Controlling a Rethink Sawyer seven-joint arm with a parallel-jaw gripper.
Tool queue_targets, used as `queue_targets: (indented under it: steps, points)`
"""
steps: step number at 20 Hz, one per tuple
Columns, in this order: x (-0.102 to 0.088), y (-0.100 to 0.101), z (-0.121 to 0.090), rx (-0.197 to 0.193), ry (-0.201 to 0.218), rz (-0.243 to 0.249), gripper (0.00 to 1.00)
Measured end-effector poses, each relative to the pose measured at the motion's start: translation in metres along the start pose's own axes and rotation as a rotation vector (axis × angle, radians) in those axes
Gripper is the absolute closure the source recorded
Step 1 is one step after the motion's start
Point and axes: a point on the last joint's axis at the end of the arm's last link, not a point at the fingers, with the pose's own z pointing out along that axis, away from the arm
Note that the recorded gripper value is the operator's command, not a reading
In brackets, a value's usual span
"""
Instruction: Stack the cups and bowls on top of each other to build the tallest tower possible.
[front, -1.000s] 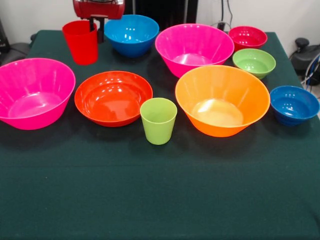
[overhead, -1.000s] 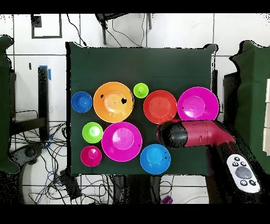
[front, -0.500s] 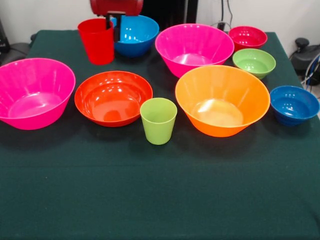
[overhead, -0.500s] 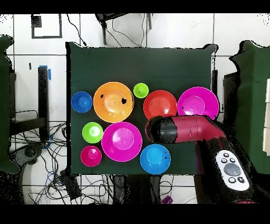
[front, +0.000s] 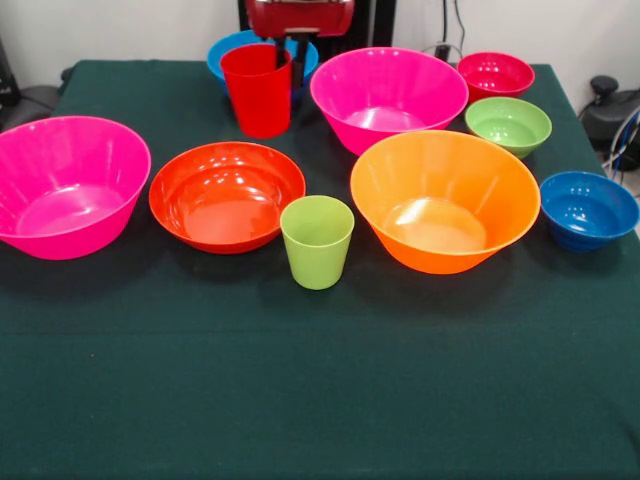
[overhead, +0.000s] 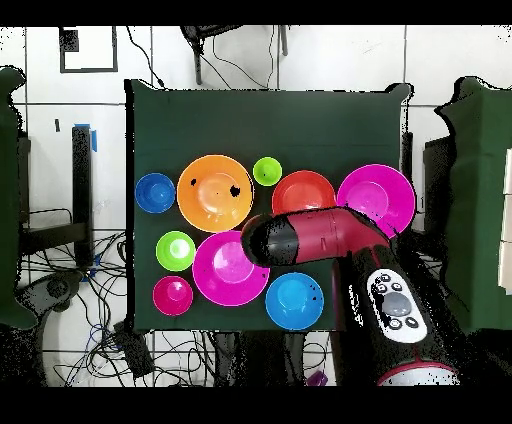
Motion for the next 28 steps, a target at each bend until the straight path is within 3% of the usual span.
queue_targets:
  steps: [10,17,28]
  points:
    - [-0.002,0.016,0.005,-0.013,0.014,-0.007,1.0]
    - [0.004,0.026,0.03,-0.058,0.047,0.003,1.0]
    - [0.009,0.038,0.059,-0.098,0.059,0.001,1.0]
